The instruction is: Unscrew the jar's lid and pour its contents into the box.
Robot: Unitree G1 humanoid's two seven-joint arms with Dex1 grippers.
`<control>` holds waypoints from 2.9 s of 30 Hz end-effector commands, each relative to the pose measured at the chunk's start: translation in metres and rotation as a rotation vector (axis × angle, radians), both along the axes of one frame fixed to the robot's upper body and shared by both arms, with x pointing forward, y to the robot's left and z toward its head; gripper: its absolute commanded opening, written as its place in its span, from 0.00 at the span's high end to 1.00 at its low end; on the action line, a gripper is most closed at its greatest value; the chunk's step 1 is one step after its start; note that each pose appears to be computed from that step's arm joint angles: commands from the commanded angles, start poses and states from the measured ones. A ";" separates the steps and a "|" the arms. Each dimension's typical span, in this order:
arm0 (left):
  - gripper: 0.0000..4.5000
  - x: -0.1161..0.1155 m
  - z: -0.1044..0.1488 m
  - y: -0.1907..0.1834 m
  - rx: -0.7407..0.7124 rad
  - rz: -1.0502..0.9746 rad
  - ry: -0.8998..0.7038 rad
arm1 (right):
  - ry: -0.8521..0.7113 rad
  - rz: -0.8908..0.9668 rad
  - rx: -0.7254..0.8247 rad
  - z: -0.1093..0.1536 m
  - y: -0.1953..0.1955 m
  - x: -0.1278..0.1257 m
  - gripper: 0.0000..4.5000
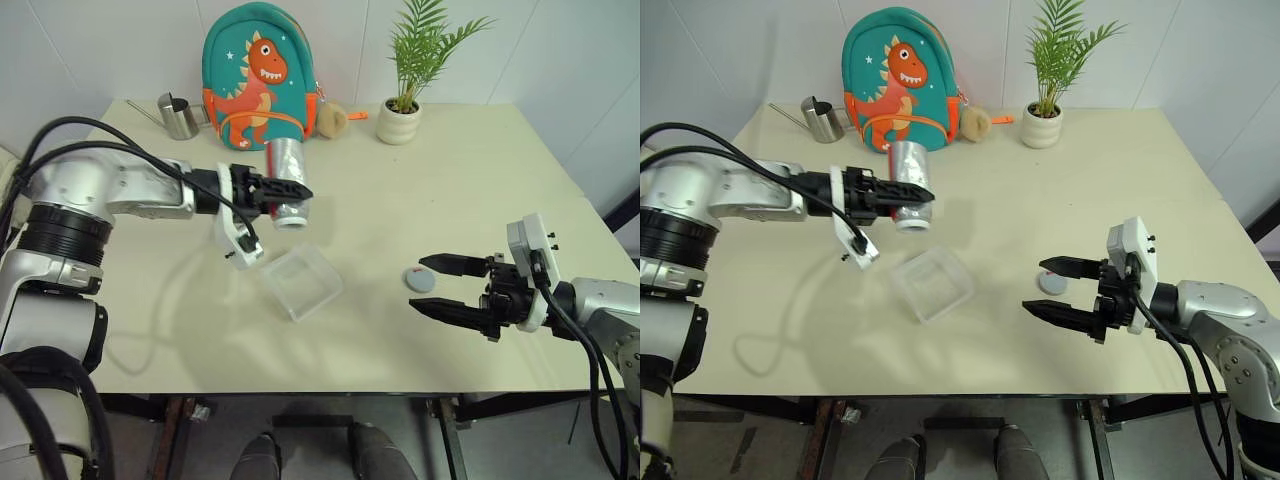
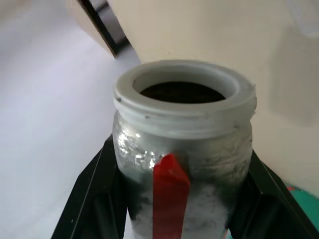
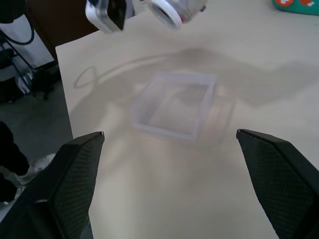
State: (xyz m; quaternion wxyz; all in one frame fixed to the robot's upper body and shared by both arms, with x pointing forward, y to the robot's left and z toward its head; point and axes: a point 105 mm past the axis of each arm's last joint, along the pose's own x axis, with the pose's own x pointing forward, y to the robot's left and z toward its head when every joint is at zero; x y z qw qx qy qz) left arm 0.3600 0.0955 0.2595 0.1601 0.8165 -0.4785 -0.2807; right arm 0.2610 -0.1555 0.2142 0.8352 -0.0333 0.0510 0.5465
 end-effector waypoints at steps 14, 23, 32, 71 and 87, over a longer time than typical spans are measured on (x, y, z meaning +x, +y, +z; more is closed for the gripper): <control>0.55 0.001 0.015 -0.015 -0.031 -0.300 -0.430 | -0.057 -0.007 0.032 0.008 0.012 0.007 0.01; 0.55 0.026 0.033 0.015 -0.587 0.031 0.123 | -0.073 -0.010 0.016 0.011 0.007 0.012 0.01; 0.55 0.070 0.026 0.076 -1.459 0.350 0.781 | -0.090 0.019 -0.008 0.015 0.007 0.024 0.01; 0.06 0.032 -0.065 0.107 -1.687 0.630 1.772 | -0.169 0.158 0.028 0.022 0.007 0.038 0.00; 0.00 -0.004 -0.069 0.134 -1.527 0.799 1.697 | -0.168 0.148 0.007 0.024 0.000 0.036 0.00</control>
